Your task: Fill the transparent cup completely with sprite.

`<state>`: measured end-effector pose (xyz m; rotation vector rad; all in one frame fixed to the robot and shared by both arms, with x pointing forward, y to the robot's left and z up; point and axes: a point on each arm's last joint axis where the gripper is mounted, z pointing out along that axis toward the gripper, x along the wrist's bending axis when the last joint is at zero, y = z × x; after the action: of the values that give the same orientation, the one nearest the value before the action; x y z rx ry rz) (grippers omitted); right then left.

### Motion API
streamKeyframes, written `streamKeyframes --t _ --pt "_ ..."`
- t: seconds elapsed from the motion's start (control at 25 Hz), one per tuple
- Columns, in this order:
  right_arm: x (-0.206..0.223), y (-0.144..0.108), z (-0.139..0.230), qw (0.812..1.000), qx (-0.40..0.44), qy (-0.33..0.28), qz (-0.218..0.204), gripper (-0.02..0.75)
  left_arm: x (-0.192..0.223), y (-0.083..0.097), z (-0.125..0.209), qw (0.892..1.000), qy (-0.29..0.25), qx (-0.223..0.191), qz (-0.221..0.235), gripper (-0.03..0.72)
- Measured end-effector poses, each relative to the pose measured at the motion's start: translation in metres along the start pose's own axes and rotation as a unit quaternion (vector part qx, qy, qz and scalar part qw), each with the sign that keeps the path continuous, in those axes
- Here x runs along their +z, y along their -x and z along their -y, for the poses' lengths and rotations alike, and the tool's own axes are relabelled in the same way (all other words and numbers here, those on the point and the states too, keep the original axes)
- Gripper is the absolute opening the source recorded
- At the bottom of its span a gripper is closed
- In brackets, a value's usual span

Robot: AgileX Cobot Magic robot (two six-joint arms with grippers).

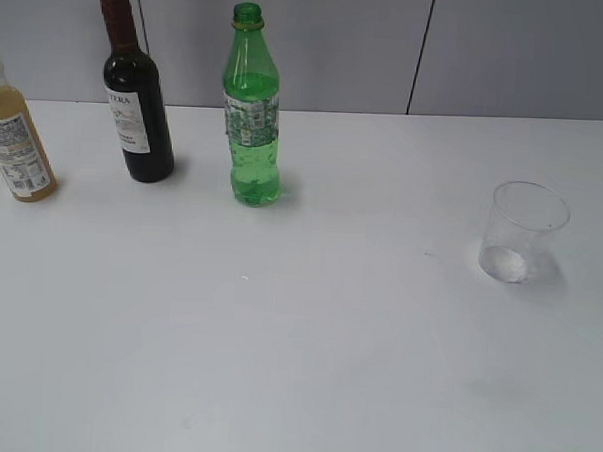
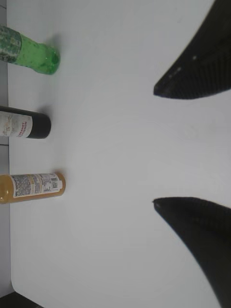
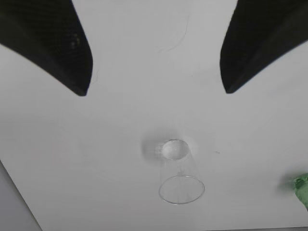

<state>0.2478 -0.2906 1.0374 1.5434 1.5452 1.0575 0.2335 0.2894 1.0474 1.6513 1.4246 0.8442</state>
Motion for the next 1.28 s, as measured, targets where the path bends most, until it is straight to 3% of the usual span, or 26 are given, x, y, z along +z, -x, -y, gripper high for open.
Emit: streamKeyframes --t 0.56,0.84,1.28 --pt "-0.001 -0.001 -0.001 1.000 -0.029 0.003 -0.004 0.635 0.000 0.000 0.000 1.000 0.000 0.000 0.000 0.490" --pt "0.001 0.000 -0.023 0.997 -0.040 0.070 0.001 0.635 0.000 0.000 0.000 1.000 0.000 0.000 0.000 0.490" --pt "0.042 0.004 -0.062 0.993 -0.058 0.106 0.016 0.625 0.000 0.000 0.000 1.000 0.000 0.000 0.000 0.490"
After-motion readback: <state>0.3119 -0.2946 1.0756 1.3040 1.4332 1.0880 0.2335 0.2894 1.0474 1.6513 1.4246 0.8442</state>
